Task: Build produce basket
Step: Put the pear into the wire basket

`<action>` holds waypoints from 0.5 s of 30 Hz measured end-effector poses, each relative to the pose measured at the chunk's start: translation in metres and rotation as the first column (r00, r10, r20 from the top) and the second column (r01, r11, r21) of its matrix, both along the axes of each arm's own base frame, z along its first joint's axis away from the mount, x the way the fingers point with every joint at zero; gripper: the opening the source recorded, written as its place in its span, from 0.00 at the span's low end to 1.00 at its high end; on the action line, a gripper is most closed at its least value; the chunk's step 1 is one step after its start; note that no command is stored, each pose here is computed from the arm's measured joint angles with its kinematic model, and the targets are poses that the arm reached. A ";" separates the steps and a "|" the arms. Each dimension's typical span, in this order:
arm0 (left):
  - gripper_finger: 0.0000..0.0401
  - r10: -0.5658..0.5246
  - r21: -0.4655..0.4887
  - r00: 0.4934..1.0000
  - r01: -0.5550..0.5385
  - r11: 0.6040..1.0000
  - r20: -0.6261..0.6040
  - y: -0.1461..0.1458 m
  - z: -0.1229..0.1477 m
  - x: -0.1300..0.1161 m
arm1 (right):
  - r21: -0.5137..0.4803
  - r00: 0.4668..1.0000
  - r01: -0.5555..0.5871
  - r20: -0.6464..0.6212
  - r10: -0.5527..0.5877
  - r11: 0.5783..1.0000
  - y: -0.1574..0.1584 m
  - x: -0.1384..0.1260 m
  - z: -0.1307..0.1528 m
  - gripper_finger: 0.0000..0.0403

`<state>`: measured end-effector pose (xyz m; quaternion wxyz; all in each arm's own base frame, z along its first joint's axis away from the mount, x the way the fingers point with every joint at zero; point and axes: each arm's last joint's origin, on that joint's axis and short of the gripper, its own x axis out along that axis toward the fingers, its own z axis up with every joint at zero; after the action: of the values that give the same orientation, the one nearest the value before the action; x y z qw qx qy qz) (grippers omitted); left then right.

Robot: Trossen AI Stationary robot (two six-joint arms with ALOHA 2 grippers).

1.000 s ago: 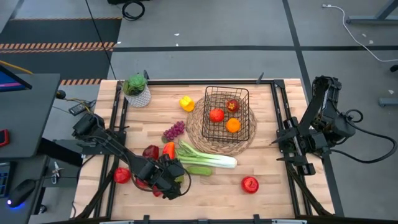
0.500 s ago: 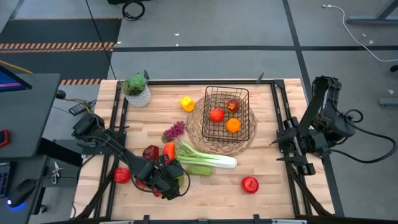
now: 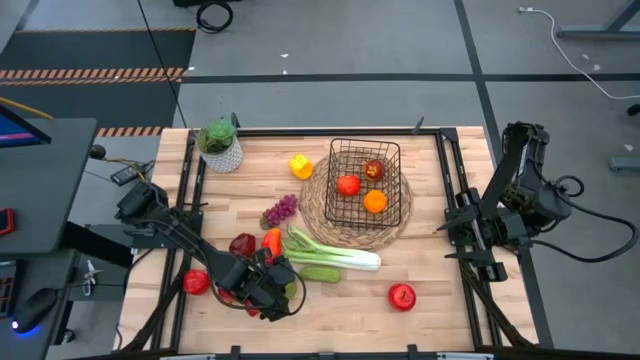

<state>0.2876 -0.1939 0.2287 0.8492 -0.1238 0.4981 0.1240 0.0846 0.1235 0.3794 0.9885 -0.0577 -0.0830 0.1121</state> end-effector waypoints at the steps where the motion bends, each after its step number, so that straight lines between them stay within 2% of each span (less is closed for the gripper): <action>1: 0.07 0.000 0.000 1.000 0.000 1.000 0.000 0.000 0.000 0.000 | 0.000 1.000 0.000 0.000 0.000 1.000 0.000 0.000 0.000 0.61; 4: 0.02 0.000 -0.001 1.000 0.000 1.000 0.002 0.000 0.000 0.000 | 0.000 1.000 0.000 0.000 0.000 1.000 0.000 0.000 0.000 0.61; 7: 0.02 -0.002 -0.007 1.000 0.002 1.000 0.008 -0.002 0.000 0.000 | 0.000 1.000 0.000 0.000 0.000 1.000 0.000 0.000 0.000 0.61; 15: 0.15 0.034 -0.023 0.999 -0.033 0.999 0.009 -0.002 -0.002 0.001 | 0.000 1.000 0.000 0.000 0.000 1.000 0.000 0.000 0.000 0.61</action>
<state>0.2883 -0.1961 0.2272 0.8478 -0.1426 0.4935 0.1318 0.0846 0.1235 0.3794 0.9885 -0.0577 -0.0830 0.1121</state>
